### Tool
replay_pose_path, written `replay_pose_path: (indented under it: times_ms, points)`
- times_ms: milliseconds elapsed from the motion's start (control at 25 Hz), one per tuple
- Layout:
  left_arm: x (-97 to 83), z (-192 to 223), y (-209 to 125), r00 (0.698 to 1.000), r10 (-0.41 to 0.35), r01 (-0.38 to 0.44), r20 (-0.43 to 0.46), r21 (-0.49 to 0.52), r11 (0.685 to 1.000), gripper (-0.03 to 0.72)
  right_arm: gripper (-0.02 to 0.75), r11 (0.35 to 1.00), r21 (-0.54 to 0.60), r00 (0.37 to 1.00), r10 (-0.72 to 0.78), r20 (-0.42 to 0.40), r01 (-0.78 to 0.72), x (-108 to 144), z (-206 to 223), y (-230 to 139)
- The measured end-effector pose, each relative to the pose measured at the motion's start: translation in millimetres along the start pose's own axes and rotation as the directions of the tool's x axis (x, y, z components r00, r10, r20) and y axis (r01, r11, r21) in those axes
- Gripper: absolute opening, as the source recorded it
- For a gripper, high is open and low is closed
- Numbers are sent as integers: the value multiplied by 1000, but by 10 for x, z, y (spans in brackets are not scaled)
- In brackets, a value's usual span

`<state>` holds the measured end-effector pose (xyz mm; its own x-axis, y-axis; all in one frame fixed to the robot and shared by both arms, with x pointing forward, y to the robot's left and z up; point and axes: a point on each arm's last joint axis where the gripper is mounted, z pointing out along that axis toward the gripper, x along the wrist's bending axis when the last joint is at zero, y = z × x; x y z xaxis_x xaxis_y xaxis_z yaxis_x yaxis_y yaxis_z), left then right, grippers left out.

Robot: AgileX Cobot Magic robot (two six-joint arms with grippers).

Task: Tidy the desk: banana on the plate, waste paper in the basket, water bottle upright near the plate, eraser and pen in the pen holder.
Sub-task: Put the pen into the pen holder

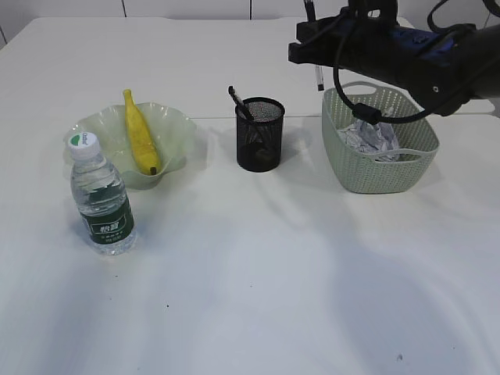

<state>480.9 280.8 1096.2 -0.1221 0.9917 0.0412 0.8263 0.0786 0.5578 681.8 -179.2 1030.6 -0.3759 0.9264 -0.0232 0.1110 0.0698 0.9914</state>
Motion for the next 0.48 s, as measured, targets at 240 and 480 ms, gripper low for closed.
replay_pose_path:
  times_ms: [240,480]
  points:
    - [0,0,0,1000,0,0,0,0,1000,437,43,995,-100,997,-36,-72,29,40,33,32]
    - [0,0,0,1000,0,0,0,0,1000,436,43,996,-91,995,-5,-95,-3,47,161,-173]
